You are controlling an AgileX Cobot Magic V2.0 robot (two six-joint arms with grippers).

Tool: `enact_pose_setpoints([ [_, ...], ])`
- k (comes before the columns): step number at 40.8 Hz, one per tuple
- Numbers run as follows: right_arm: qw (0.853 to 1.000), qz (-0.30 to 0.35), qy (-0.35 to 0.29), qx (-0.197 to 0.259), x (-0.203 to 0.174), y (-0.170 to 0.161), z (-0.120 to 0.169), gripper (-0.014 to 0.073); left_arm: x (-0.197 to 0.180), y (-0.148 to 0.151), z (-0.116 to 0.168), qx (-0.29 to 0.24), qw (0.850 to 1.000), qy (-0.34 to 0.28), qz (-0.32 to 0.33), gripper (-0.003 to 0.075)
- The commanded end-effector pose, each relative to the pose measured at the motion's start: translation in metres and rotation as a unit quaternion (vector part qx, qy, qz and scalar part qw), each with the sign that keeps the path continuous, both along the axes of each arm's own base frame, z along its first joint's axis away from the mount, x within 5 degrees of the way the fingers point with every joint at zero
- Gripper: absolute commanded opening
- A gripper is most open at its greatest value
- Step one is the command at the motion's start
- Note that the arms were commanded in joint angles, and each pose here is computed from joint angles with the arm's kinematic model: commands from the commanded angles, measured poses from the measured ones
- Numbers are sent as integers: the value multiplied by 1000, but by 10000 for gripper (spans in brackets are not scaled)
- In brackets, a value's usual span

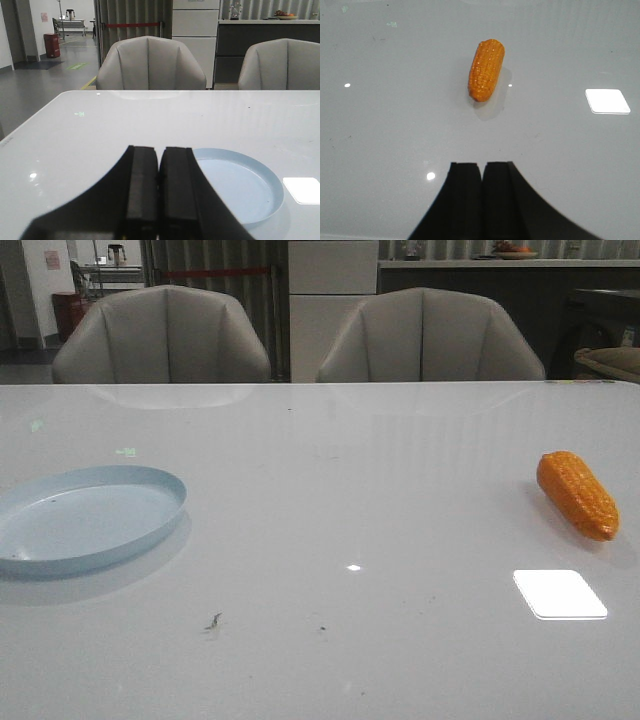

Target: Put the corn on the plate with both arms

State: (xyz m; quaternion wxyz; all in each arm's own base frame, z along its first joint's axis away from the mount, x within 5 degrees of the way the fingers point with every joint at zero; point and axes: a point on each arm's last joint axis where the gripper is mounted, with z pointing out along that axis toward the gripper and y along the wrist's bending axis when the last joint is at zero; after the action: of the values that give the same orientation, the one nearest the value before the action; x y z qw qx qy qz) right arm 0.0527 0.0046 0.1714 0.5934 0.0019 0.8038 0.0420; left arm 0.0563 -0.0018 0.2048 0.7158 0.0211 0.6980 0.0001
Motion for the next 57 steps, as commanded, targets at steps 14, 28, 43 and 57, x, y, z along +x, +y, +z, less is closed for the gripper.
enact_pose_setpoints([
  [14, 999, -4, -49, -2, -1, -1, 13, 52, 0, 0, -4, -1, 1000, -31, -1, 94],
  [28, 999, -4, -49, -2, -1, -1, 13, 52, 0, 0, -4, -2, 1000, -31, -1, 94],
  [43, 980, -9, -186, -70, 1, -3, 38, 52, -1, 0, 3, -4, 997, -72, 1, 94],
  [57, 929, -14, -368, -31, -9, -2, 77, 52, -9, 1, 34, -8, 983, -183, 5, 94],
])
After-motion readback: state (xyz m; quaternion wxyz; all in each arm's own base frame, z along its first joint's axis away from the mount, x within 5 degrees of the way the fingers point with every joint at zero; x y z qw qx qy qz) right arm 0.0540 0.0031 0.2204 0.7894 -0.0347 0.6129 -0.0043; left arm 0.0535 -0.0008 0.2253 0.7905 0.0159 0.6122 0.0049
